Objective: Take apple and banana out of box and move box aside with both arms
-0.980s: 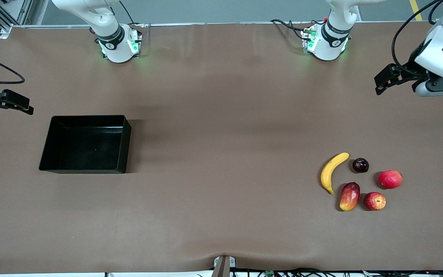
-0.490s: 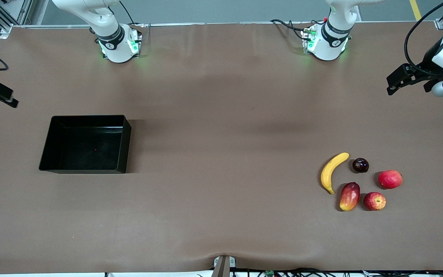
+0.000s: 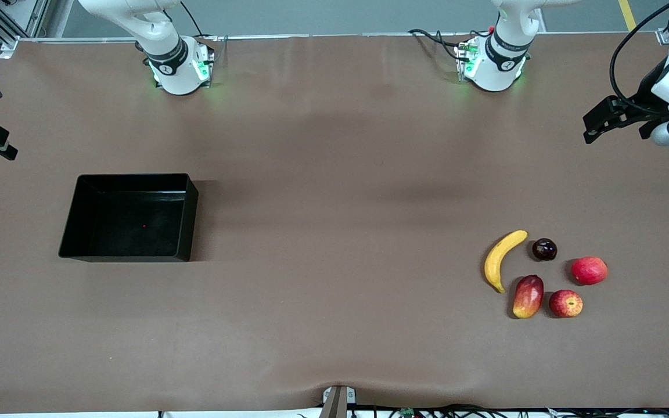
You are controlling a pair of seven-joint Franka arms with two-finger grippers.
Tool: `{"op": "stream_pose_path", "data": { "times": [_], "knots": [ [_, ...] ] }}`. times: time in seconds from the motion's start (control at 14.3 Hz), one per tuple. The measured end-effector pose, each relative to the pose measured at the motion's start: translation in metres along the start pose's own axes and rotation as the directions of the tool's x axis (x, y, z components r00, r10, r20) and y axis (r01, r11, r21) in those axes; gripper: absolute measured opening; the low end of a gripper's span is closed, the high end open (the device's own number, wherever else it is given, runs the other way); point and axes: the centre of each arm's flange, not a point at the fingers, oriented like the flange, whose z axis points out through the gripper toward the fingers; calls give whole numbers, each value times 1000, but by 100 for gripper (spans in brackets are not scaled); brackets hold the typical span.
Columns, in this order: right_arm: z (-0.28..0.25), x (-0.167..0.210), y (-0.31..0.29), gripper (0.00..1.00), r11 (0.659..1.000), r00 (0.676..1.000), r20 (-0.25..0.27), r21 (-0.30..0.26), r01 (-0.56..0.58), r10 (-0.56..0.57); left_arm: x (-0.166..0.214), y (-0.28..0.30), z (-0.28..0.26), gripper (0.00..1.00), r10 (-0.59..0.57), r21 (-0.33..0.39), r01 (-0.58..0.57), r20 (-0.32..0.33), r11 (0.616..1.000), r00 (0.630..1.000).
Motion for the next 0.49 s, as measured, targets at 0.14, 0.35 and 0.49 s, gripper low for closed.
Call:
{"op": "stream_pose_path", "data": {
  "times": [0.14, 0.35, 0.49],
  "knots": [
    [0, 0, -1, 100, 1000, 1000, 0, 0, 2, -2, 0, 0, -2, 100, 0, -1, -1, -6, 1000, 1000],
    [0, 0, -2, 100, 1000, 1000, -1, 0, 3, -3, 0, 1, -6, 100, 3, -2, -3, -14, 1000, 1000],
    [0, 0, -2, 100, 1000, 1000, -1, 0, 4, -4, 0, 3, -6, 100, 6, -2, -6, -15, 1000, 1000]
  ]
}}
